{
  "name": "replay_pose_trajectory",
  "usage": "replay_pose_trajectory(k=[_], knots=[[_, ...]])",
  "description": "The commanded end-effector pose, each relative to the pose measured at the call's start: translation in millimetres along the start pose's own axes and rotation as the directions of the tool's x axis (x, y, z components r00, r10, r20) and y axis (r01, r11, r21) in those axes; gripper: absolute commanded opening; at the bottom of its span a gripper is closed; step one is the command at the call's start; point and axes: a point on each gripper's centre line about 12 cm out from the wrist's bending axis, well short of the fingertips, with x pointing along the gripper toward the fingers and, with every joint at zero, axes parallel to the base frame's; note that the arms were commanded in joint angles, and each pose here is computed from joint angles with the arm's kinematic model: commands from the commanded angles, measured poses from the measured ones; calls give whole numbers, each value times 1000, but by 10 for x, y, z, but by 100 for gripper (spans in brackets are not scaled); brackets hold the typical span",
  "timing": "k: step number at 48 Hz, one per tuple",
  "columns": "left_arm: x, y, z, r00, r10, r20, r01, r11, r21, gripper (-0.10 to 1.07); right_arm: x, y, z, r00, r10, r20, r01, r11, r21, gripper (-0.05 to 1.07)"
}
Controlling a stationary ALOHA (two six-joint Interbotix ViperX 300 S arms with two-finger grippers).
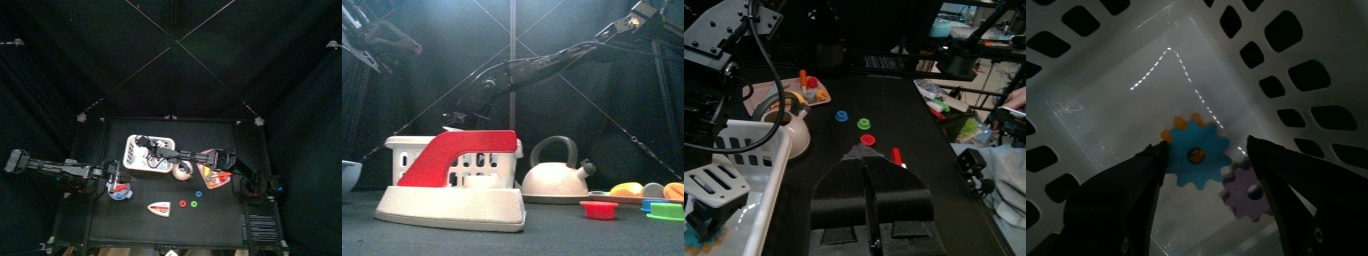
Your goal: Grab purple gear
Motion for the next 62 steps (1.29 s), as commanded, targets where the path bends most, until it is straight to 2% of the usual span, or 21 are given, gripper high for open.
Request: replay_pose_trajectory(k=[1,11,20,27,32,41,62], knots=[[6,2,58,1000,2,19,-2,1000,-1,-3,-398,-28,222,998,17,65,-18,1000,16,94],[3,1,61,1000,2,20,-2,1000,1,-3,-602,-99,204,1000,-18,26,17,1000,12,94],[3,1,62,1000,2,22,-2,1000,-1,-3,-693,-152,159,999,-35,11,35,999,8,94],[3,2,56,1000,2,20,-2,1000,-1,-3,-668,-239,4,997,-61,-54,61,998,7,94],[3,2,54,1000,2,19,-2,1000,-4,-3,-633,-261,-117,995,-52,-84,53,999,10,94],[3,2,56,1000,2,20,-2,1000,-2,-3,-545,-312,-141,998,-17,-56,19,999,31,94],[5,6,45,1000,4,16,-4,1000,-1,-3,-389,-364,-159,998,-18,-61,20,999,39,94]])
